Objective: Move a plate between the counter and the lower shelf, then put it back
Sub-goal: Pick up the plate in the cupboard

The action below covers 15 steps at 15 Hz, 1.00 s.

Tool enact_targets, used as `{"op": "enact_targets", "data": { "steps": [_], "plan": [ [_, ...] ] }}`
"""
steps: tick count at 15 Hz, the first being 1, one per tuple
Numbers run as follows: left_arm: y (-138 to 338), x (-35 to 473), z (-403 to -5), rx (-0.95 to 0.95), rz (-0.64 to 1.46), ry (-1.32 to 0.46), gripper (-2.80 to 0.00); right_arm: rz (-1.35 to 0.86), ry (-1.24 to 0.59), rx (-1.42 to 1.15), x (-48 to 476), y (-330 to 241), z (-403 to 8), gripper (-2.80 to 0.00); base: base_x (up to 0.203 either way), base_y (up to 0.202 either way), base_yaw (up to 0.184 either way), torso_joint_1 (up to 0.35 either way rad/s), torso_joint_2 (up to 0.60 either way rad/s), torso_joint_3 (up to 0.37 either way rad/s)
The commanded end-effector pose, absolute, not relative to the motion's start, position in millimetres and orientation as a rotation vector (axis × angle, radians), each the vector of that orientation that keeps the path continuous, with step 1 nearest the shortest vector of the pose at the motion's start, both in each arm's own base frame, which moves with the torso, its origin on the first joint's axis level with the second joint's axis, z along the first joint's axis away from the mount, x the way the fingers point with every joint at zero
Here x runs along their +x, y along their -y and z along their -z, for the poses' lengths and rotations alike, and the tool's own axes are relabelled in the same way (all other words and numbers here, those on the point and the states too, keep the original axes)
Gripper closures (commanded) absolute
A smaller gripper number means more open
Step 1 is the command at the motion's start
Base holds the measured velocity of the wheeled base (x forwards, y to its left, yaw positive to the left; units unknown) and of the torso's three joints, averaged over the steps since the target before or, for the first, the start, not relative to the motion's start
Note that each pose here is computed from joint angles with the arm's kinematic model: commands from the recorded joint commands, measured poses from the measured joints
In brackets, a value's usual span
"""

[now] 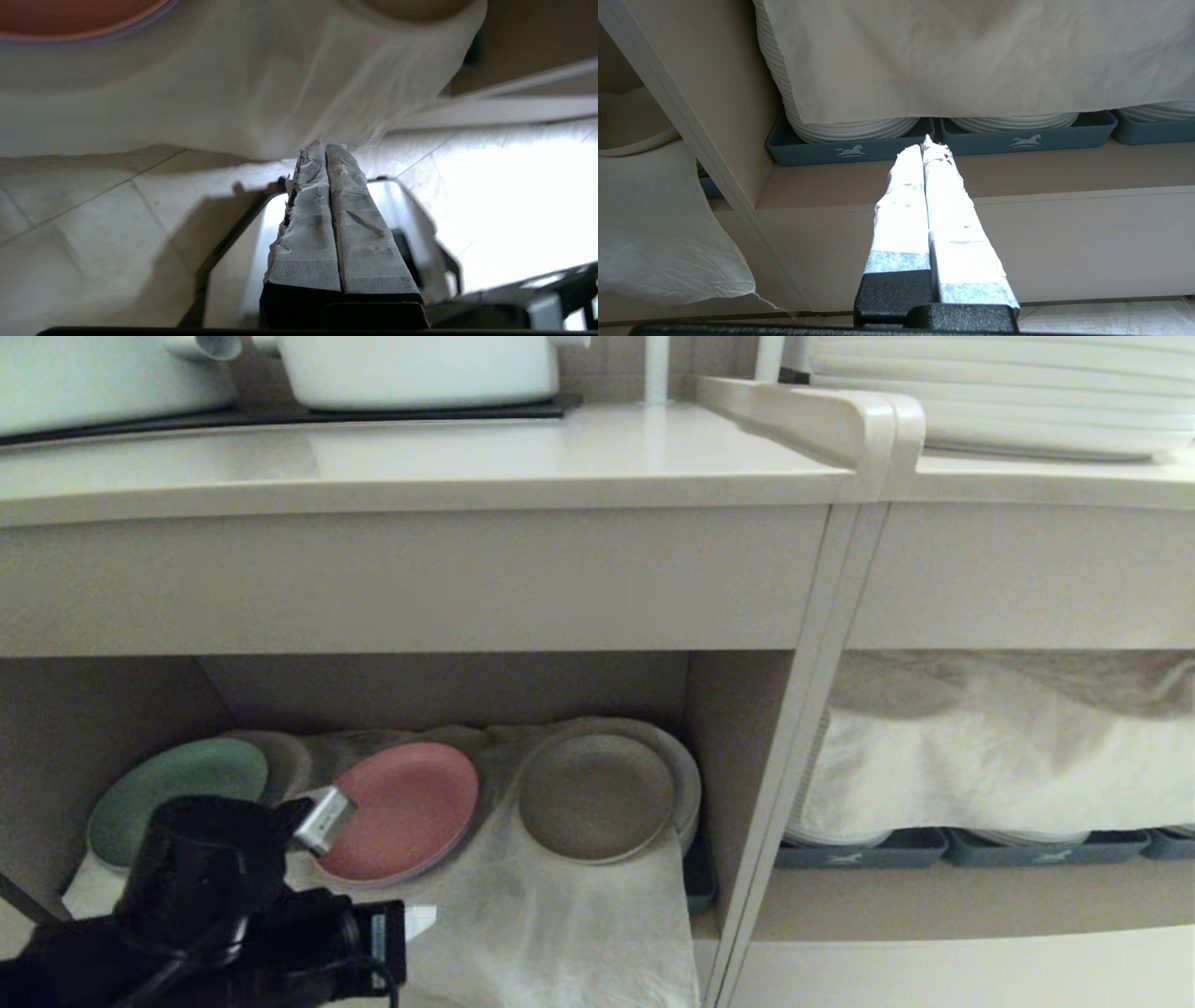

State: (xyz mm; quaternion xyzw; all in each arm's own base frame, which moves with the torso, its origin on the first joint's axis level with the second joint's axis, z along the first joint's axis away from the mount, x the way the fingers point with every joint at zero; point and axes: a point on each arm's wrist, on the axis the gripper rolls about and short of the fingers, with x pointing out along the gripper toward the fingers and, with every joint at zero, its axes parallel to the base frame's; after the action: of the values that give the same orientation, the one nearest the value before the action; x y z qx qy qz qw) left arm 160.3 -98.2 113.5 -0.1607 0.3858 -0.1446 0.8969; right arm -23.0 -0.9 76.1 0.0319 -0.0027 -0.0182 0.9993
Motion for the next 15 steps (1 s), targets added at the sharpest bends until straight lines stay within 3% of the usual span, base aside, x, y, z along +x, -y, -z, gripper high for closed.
{"op": "enact_targets", "data": {
  "steps": [1, 15],
  "plan": [
    [115.0, 180.5, -106.9, -0.345, 0.285, -0.841, 0.00, 0.037, 0.005, 0.064, -22.9, 1.0, -76.1, 0.00, 0.000, 0.000, 0.000, 0.000, 0.00, 0.000],
    [152.5, 234.1, -91.1, -0.437, 0.423, -0.842, 0.00, 0.037, 0.004, 0.064, -22.9, 1.0, -76.1, 0.00, 0.000, 0.000, 0.000, 0.000, 0.00, 0.000]
  ]
}}
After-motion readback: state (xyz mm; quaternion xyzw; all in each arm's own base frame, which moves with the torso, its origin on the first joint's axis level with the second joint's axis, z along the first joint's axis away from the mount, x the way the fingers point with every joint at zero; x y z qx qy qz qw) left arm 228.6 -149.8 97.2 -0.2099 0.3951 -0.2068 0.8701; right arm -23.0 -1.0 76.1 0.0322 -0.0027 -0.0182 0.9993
